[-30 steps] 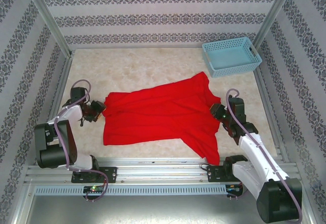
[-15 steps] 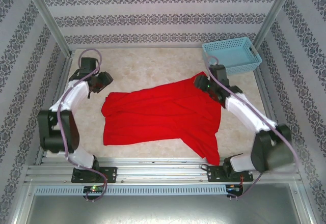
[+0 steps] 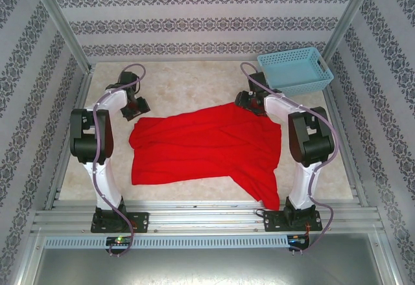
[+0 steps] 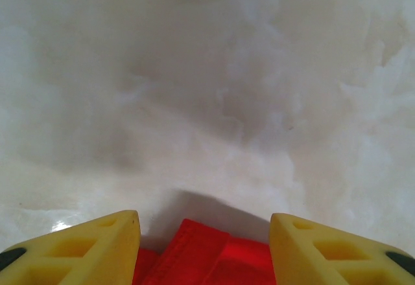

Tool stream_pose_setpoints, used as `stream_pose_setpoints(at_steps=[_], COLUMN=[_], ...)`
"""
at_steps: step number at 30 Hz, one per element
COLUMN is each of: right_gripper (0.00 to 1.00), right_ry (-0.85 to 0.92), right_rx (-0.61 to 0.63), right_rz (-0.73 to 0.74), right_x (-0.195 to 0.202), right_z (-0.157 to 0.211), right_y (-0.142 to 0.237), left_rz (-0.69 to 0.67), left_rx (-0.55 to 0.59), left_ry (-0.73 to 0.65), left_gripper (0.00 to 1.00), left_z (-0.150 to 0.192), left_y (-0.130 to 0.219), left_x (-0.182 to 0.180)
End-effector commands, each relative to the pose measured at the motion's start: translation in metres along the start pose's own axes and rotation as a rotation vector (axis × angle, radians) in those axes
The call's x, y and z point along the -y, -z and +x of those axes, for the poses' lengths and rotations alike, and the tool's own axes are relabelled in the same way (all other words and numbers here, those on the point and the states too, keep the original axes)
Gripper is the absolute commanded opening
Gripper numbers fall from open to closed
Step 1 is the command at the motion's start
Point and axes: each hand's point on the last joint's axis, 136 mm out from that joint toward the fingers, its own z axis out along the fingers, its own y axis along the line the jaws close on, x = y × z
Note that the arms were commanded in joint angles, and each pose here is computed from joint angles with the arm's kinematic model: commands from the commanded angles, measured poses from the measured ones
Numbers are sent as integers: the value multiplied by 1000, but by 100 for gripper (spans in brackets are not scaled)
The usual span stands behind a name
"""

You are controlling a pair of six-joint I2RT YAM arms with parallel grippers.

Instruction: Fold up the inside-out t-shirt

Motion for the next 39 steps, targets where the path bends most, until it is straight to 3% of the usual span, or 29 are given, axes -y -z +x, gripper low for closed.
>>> stream_pose_setpoints(at_steps=[1,7,13,20,24,33,35,39], right_gripper=[56,56,54,48,44,39,38,38], right_ry=[-44,-80,-156,-182,-189,-198,-201,-196], right_rx=[-40,-82,-100,-80,-72,-25,-25,-23], right_rz=[27,89,129,135,143,217,218,215], right_x=[7,20,40,45,46,61,64,65], right_z=[2,9,14,12,13,13,14,14], right_y=[-10,-23,-28,-22,-21,-9,-7,-7], left_rz=[-20,-117,-188,-173,-66,360,393,337], left_rx=[-57,-91,-111,-83,-47,94,104,69], left_ry=[-92,-96,-57,-1,91,337,350,382], left_gripper=[55,48,29,9,0,0,0,3], left_z=[16,23,20,8,-5,-36,-38,-31], left_y=[-3,-12,-16,-8,7,70,75,62], left_x=[7,-9,-24,-30,-28,-10,-8,-21])
